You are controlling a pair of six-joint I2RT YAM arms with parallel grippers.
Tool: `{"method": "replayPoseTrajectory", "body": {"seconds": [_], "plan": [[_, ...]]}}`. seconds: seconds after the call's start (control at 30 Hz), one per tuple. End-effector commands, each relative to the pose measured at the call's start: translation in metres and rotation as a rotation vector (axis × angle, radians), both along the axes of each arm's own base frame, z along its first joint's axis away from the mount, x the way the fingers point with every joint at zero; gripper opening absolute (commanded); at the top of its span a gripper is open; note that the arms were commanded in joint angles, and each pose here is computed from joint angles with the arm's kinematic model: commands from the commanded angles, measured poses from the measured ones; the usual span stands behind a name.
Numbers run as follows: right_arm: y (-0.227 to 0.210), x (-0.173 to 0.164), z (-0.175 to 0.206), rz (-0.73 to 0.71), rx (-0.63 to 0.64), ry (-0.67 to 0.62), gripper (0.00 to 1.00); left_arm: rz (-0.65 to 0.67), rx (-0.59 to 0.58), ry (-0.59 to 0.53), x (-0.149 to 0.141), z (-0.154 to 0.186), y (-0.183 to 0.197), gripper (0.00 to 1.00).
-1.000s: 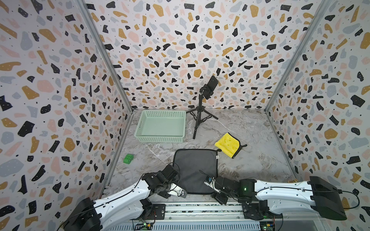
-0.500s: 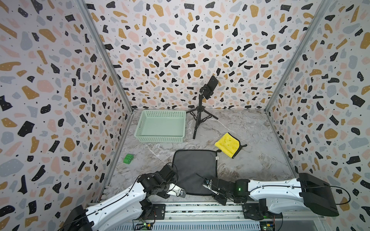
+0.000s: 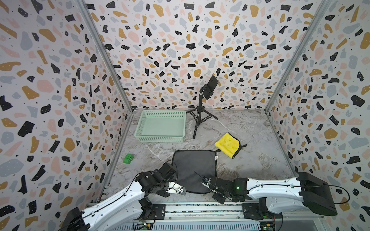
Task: Fold the square dishcloth
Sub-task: Fold the cleaning item at the center of the board.
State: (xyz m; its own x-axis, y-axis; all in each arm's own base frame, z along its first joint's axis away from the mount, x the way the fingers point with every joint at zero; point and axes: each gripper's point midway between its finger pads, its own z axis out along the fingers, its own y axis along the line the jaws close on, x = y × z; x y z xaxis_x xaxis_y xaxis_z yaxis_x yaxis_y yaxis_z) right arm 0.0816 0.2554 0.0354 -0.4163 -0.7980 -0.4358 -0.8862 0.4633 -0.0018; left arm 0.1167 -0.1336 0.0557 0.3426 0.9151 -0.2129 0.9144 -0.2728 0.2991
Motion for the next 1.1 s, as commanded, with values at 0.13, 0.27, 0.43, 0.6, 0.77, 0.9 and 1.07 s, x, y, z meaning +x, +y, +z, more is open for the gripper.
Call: {"method": "replayPoseTrajectory", "body": {"seconds": [0.13,0.27,0.43,0.6,0.77,0.9,1.07], "plan": [[-0.009,-0.011,0.033,-0.070,0.083,0.066,0.00,0.045,0.005,0.028,-0.014,0.021,0.014,0.00],[-0.011,-0.023,0.048,-0.088,0.138,0.112,0.00,0.070,0.006,0.055,-0.025,0.031,0.023,0.00],[-0.004,-0.036,0.064,-0.095,0.192,0.183,0.00,0.084,-0.030,0.056,-0.032,0.046,0.026,0.00],[0.009,-0.032,0.078,-0.089,0.196,0.177,0.00,0.090,-0.058,-0.010,-0.019,0.045,0.021,0.00],[0.019,-0.017,0.084,-0.105,0.166,0.194,0.00,0.120,-0.083,-0.040,0.001,0.046,0.011,0.00],[0.022,0.004,0.079,-0.142,0.149,0.246,0.00,0.176,-0.127,-0.008,0.019,0.052,0.005,0.00],[0.024,0.026,0.069,-0.171,0.123,0.291,0.00,0.273,-0.140,0.039,0.052,0.043,0.010,0.00]]}}
